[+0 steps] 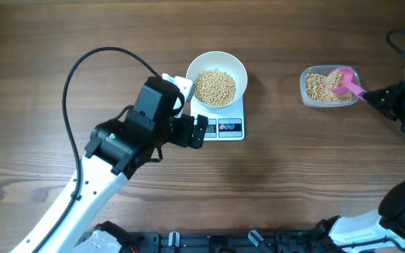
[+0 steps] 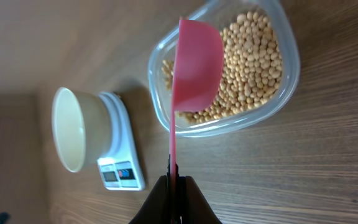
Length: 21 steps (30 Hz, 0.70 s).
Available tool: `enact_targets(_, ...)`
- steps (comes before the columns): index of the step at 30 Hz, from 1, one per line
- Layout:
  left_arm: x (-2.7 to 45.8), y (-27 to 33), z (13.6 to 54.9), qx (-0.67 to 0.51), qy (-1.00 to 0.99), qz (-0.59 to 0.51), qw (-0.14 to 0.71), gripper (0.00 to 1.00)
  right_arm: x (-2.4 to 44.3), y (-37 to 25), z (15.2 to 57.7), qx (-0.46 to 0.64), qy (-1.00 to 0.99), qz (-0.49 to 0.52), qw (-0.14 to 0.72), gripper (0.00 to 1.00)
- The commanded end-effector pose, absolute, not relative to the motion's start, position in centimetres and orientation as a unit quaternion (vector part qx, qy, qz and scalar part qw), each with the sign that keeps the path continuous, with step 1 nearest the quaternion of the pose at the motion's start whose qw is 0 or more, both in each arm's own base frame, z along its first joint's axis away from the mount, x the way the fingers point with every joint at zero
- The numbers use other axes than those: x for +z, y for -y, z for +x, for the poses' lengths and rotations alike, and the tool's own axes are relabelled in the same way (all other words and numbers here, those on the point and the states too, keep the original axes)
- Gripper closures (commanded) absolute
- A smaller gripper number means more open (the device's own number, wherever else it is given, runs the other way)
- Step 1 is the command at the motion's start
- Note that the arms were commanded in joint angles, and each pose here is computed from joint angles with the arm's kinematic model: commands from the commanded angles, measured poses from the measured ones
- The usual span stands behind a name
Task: Scoop item into bowl and weigh 150g on scale
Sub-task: 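Dip the pink scoop into the soybeans with the right gripper, then lift the filled scoop and carry it over the white bowl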
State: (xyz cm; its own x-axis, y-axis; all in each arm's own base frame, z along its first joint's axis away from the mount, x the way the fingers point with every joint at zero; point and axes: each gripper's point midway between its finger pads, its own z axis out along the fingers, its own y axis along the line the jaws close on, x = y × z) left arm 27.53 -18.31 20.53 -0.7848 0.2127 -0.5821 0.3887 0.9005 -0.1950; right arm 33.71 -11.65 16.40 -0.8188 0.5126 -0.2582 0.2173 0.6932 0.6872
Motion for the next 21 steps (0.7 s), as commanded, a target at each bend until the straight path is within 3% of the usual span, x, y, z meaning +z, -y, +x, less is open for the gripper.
enact_targets(1,20.6,18.1,27.6,-0.149,-0.932,0.156,0.290,0.00,17.8,11.6,33.8,0.402,-0.855,0.216,0.247,0.96)
enact_targets(21,20.6,18.1,27.6,-0.149,-0.932,0.156,0.290,0.00,23.5,8.7,33.4,0.558,-0.752,0.212,0.280,0.96)
